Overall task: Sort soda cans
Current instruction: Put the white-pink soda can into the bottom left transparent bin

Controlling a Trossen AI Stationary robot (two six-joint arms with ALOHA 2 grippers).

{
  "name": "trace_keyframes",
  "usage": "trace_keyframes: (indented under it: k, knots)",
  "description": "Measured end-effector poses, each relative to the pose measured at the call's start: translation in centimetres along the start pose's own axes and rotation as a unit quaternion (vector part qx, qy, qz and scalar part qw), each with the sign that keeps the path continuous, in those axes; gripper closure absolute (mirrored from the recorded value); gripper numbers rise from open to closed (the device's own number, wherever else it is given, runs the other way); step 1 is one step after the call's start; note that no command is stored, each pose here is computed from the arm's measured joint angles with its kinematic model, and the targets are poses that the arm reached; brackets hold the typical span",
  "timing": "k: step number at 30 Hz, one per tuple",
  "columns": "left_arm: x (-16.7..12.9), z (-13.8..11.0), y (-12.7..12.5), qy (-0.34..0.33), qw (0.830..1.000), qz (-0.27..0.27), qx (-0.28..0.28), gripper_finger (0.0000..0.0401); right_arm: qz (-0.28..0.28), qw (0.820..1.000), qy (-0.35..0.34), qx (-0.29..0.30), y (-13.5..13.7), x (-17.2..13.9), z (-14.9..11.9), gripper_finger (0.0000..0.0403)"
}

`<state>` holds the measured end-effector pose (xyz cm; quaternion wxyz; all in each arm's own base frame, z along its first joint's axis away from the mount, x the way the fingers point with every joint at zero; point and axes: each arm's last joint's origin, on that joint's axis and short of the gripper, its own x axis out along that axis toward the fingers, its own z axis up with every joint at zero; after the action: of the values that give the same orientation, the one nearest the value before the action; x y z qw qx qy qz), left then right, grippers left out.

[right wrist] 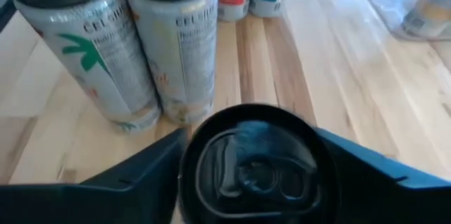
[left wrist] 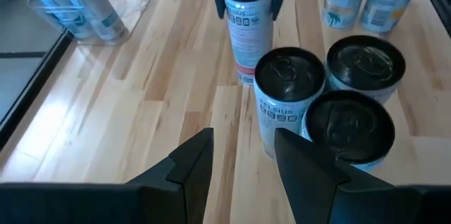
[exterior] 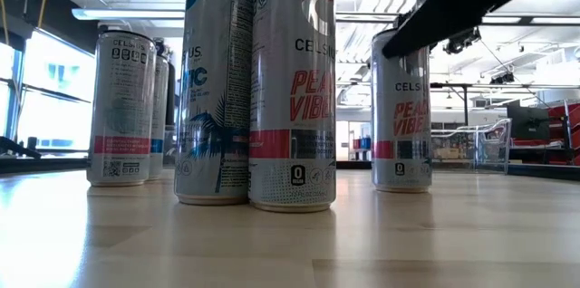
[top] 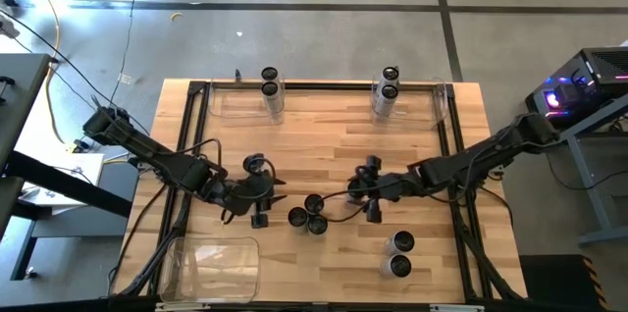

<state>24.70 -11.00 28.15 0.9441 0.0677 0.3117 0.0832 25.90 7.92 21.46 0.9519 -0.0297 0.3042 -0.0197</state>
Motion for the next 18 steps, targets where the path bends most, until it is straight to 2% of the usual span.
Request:
trace_keyframes:
  k: [2,7,13,18]
  knots:
    - [0.1,0.1,0.2,-0.002,1.0,0.002,0.0,0.0254,-0.001,1.0,-0.005,-0.001,-0.1,-0.3,0.2,0.0163]
    - [1.4,0.3,1.0,-0.037,0.999,0.004,0.001,0.0251,-0.012,0.998,-0.066,0.003,-1.4,-0.6,2.2,0.0164]
    - [3.1,0.5,3.1,-0.06,0.998,-0.014,-0.003,0.0228,-0.012,0.997,-0.071,0.029,-4.2,1.7,2.4,0.0164]
    - [3.7,0.6,4.5,-0.055,0.998,0.0,-0.014,0.021,0.025,0.997,-0.066,0.037,-5.1,3.9,1.8,0.0164]
